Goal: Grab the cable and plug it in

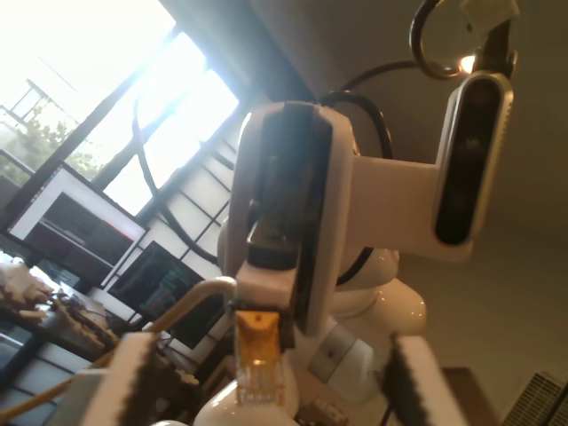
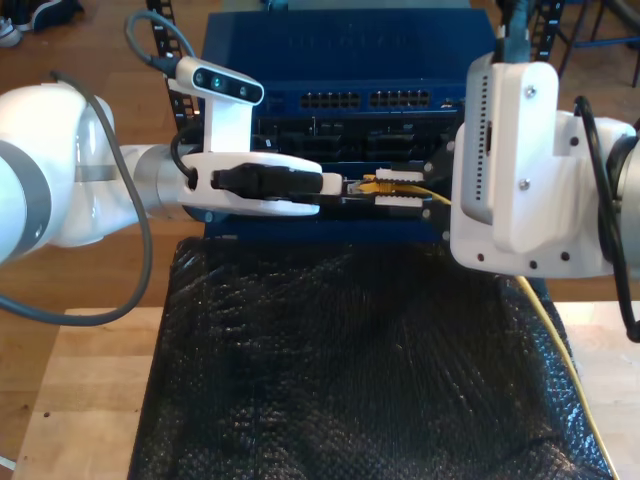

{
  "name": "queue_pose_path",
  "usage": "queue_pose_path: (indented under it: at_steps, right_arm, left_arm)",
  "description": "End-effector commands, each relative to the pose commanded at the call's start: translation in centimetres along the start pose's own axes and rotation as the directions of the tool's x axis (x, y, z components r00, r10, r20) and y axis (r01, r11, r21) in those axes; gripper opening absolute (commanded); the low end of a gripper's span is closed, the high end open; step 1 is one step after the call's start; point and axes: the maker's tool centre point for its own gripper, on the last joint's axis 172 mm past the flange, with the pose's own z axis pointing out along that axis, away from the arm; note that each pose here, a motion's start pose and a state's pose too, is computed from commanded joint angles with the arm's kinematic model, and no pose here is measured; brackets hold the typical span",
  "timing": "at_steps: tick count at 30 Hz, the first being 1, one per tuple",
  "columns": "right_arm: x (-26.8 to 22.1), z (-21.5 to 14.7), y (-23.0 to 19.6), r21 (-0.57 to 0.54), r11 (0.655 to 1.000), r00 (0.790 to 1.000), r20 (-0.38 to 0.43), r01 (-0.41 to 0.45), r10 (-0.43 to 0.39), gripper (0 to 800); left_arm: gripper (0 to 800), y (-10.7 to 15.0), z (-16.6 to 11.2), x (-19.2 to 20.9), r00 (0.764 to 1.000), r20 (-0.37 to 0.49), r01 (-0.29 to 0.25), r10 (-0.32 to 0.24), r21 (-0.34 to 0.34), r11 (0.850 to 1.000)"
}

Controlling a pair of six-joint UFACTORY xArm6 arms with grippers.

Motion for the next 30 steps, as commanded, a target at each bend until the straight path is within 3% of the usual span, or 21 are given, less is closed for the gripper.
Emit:
queue_pose_path:
  at_steps: [2, 7, 11, 15, 18, 21, 26, 30]
  right_arm:
    - [-0.1, -0.1, 0.4, -0.009, 1.000, 1.000, 0.003, -0.004, 0.004, 1]
    - [-1.2, 0.1, 1.5, -0.045, 0.998, 0.998, 0.029, -0.050, 0.052, 0]
    - [-2.3, 0.5, 2.3, -0.074, 0.994, 0.995, 0.052, -0.086, 0.090, 0]
    - [-3.9, 0.9, 2.7, -0.086, 0.991, 0.990, 0.083, -0.108, 0.115, 0]
    - [-5.3, 0.2, 3.5, -0.113, 0.984, 0.982, 0.107, -0.140, 0.153, 0]
    - [-7.4, -0.5, 4.3, -0.147, 0.970, 0.966, 0.140, -0.195, 0.216, 0]
    - [-10.6, -1.5, 4.5, -0.196, 0.933, 0.924, 0.180, -0.302, 0.337, 0]
    - [-13.6, -1.8, 3.8, -0.211, 0.921, 0.898, 0.232, -0.327, 0.373, 0]
  left_arm:
    - [776, -0.1, 0.0, 0.1, 1.000, 0.000, -0.004, 0.004, 0.005, 1.000]
    - [791, -2.2, -1.0, 0.7, 1.000, -0.011, -0.018, 0.020, 0.100, 0.995]
    - [794, -3.2, -2.0, 1.4, 0.999, -0.010, -0.037, 0.039, 0.170, 0.985]
    - [798, -3.2, -4.7, 2.8, 0.997, -0.006, -0.075, 0.079, 0.257, 0.964]
    - [798, -3.8, -6.4, 2.7, 0.997, 0.026, -0.079, 0.075, 0.327, 0.942]
    - [798, -4.2, -8.7, 2.2, 0.994, 0.090, -0.092, 0.060, 0.406, 0.909]
    - [798, -4.6, -12.0, 1.4, 0.984, 0.171, -0.133, 0.053, 0.500, 0.855]
    - [798, -4.2, -14.0, 0.3, 0.974, 0.222, -0.160, 0.039, 0.558, 0.814]
